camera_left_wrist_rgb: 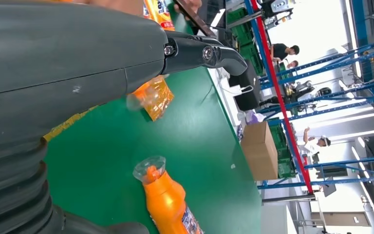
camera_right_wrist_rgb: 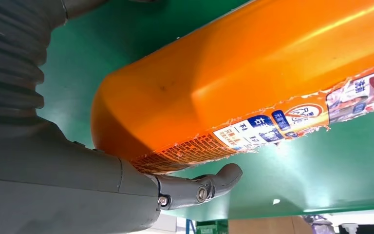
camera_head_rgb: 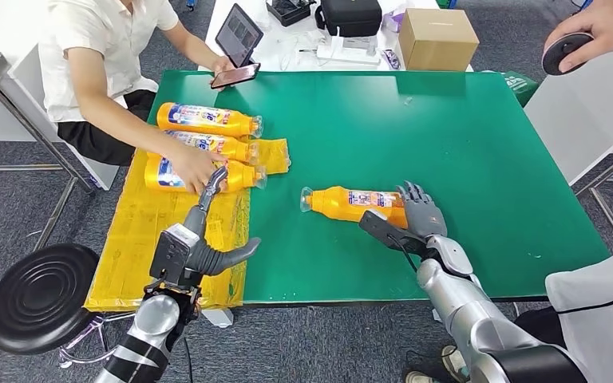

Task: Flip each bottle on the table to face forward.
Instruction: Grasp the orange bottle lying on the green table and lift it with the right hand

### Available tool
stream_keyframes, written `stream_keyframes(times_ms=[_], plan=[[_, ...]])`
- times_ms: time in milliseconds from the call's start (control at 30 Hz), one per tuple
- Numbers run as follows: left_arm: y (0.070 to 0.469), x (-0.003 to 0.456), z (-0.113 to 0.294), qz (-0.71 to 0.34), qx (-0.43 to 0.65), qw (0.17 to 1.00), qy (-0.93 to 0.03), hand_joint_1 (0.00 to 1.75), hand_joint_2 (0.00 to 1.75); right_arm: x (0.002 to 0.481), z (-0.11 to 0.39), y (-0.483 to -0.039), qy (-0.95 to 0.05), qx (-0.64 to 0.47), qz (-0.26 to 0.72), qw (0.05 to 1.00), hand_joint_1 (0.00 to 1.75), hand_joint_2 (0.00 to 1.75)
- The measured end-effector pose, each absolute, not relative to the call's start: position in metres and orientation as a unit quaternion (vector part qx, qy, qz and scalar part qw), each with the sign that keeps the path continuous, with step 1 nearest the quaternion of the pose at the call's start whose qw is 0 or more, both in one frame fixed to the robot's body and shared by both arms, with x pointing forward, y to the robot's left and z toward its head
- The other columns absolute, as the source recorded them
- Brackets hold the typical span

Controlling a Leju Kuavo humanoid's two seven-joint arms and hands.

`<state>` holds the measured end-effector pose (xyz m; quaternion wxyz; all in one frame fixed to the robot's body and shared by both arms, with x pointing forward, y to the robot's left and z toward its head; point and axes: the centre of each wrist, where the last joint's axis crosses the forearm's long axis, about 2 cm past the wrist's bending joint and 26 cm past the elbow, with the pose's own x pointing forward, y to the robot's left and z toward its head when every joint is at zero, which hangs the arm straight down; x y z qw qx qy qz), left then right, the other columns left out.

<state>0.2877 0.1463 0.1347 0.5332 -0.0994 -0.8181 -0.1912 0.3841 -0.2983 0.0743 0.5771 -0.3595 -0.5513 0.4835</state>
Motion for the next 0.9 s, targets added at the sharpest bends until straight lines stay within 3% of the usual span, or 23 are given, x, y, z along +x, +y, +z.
stream_keyframes(times_ms=[33,67,167,200,400,700,900], plan=[[0.146,0.288,0.135,-0.191,-0.1,0.533,-0.818,0.0,1.75,0.384,0.075,-0.298,-0.548,-0.363,0.487,0.576,0.0,1.75],[0.146,0.287,0.135,-0.192,-0.101,0.533,-0.818,0.0,1.75,0.385,0.075,-0.298,-0.543,-0.367,0.491,0.575,0.29,1.75],[0.145,0.287,0.135,-0.19,-0.104,0.533,-0.818,0.0,1.75,0.388,0.078,-0.298,-0.524,-0.373,0.505,0.575,1.58,1.75],[0.145,0.287,0.135,-0.19,-0.105,0.533,-0.818,0.0,1.75,0.39,0.08,-0.299,-0.518,-0.372,0.51,0.577,1.73,1.75],[0.144,0.287,0.136,-0.184,-0.13,0.536,-0.813,0.0,1.75,0.398,0.088,-0.302,-0.515,-0.334,0.518,0.596,1.75,1.75],[0.142,0.286,0.135,-0.142,-0.239,0.557,-0.783,0.0,1.75,0.393,0.08,-0.295,-0.605,-0.146,0.443,0.645,1.75,1.75],[0.143,0.286,0.135,-0.138,-0.246,0.559,-0.78,0.0,1.75,0.39,0.076,-0.285,-0.62,-0.116,0.421,0.651,1.75,1.75]])
